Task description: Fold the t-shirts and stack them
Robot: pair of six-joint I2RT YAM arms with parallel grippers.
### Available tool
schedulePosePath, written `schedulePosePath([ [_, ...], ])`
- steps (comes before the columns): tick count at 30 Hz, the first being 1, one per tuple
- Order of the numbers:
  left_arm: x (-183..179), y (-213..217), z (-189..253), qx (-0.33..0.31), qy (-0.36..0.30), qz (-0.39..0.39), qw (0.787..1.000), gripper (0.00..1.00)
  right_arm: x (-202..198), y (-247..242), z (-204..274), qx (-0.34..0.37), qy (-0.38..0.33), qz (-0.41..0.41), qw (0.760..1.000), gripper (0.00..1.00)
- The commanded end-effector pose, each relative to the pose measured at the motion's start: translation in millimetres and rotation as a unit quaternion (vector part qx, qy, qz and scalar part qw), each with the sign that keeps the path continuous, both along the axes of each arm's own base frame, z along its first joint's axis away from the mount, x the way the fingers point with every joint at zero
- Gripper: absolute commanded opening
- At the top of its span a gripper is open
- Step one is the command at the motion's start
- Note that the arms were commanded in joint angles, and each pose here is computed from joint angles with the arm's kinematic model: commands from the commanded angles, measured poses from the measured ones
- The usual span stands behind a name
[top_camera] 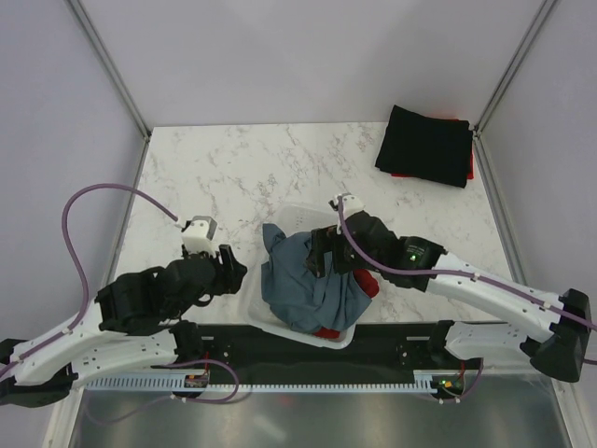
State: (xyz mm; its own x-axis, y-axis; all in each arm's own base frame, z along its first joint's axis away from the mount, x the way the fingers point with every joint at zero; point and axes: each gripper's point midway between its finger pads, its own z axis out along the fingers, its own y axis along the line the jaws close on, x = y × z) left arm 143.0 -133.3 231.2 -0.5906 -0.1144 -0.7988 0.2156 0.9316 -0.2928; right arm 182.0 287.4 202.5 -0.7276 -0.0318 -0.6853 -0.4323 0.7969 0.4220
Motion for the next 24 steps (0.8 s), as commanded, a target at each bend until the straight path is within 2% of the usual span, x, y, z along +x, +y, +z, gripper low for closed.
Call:
schedulePosePath([
  [1,4,25,-23,0.036,-0.005,0.043,0.998,0.64,3,23,16,0.018,-0.015,0.017,1.0,0.95],
  [9,5,41,-10,0.003,-0.038,0.064,0.997,0.64,12,21,-42,-0.103,0.008,-0.008,0.995,0.84],
  [13,6,42,-10,0.003,-0.038,0.066,0.997,0.64,14,22,-56,-0.141,0.012,-0.009,0.99,0.83],
  [17,6,41,-10,0.007,-0.038,0.067,0.997,0.63,14,35,-62,-0.148,0.016,0.003,0.989,0.81],
  [19,6,40,-11,0.009,-0.036,0.066,0.997,0.63,12,42,-71,-0.16,0.017,0.015,0.987,0.73],
  [21,6,40,-11,0.01,-0.036,0.065,0.997,0.63,9,51,-76,-0.167,0.018,0.024,0.985,0.6],
  [22,6,40,-11,0.01,-0.036,0.065,0.997,0.63,11,54,-74,-0.167,0.015,0.022,0.986,0.43],
  [23,6,40,-12,0.013,-0.035,0.065,0.997,0.63,9,57,-74,-0.167,0.014,0.022,0.986,0.33],
  [24,6,40,-11,0.011,-0.035,0.065,0.997,0.63,9,58,-73,-0.166,0.014,0.021,0.986,0.17],
])
